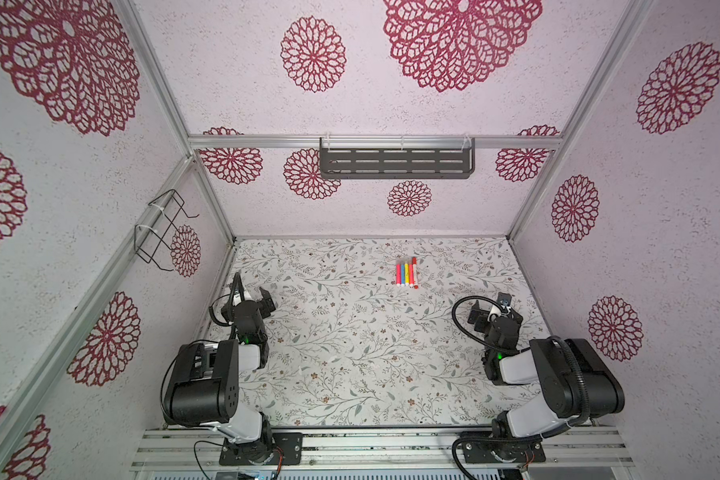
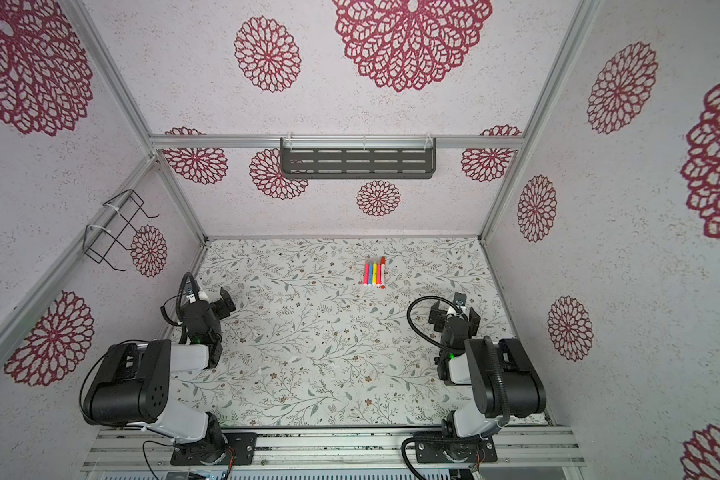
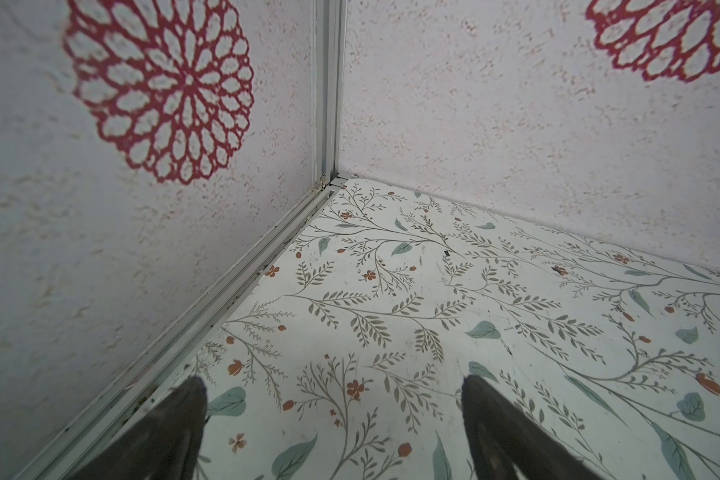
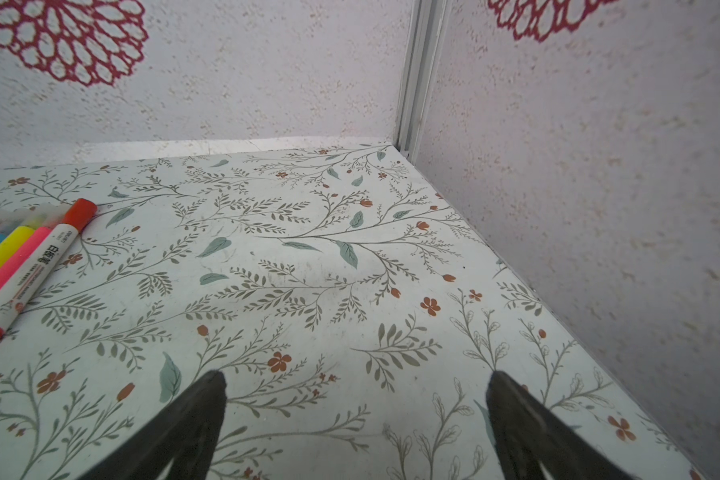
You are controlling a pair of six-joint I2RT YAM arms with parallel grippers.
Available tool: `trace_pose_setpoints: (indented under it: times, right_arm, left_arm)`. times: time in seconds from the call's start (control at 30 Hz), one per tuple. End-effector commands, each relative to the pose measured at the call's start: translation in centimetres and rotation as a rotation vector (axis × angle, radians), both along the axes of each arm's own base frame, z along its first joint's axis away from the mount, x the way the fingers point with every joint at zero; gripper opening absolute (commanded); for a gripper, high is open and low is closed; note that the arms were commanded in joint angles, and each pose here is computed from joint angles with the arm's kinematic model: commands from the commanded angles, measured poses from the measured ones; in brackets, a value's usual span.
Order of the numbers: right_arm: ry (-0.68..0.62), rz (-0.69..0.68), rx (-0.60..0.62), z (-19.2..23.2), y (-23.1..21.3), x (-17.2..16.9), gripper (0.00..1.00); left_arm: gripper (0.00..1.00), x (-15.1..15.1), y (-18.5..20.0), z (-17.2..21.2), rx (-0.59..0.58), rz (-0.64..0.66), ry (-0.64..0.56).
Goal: Insert the pens into the pen caps
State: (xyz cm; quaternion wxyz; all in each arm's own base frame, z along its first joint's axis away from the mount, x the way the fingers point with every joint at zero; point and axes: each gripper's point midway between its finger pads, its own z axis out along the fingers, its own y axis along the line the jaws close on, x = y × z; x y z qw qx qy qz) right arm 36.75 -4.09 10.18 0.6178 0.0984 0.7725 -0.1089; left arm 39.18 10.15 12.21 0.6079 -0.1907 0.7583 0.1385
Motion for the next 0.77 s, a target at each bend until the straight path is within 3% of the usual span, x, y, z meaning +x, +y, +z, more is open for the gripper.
trace_pose_setpoints:
  times: [0.0, 0.73]
  right_arm:
    - [-0.051, 0.004, 0.015, 1.42, 0.19, 0.36, 0.99]
    - [-0.047, 0.019, 0.013, 1.41, 0.43, 0.49, 0.99]
  left_arm:
    - [0.98, 0.03, -0.29, 0.14, 0.006, -0.011, -0.001]
    - [0.97, 0.13, -0.41, 0.17, 0.007, -0.018, 0.001]
